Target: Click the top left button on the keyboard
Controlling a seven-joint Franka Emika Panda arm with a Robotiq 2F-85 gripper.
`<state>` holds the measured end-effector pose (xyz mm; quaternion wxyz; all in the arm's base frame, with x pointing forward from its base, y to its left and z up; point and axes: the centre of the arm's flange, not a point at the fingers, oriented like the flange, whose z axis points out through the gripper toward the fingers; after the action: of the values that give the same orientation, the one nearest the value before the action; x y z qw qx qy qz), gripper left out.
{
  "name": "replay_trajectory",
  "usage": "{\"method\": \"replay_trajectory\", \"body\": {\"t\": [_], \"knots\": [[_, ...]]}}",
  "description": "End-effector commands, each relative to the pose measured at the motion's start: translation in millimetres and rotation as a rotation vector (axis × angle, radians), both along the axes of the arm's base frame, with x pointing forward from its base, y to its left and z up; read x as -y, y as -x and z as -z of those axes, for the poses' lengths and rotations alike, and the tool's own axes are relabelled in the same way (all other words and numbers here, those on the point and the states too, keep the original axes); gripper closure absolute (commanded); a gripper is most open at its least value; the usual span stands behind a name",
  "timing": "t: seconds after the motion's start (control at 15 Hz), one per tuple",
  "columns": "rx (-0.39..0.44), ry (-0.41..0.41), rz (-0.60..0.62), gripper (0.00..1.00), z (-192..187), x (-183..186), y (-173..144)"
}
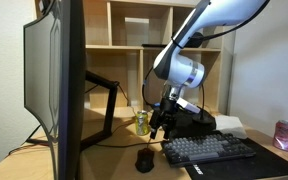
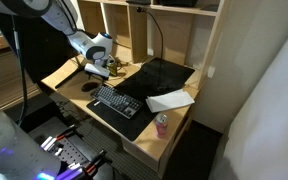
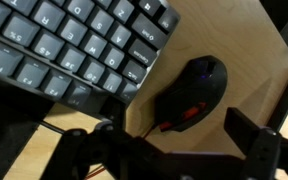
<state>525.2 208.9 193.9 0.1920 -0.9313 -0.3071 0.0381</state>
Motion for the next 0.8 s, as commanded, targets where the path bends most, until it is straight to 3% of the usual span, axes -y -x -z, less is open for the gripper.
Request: {"method": "replay_trajectory", "body": {"t": [0.0, 0.47, 0.73], "knots": [[0.004, -0.018, 0.003, 0.0, -0.3, -0.1, -0.3], [0.003, -0.002, -0.003, 0.0, -0.9, -2.6, 0.4], [0.085, -0.036, 0.0, 0.0, -4.0, -6.8, -4.6]]}}
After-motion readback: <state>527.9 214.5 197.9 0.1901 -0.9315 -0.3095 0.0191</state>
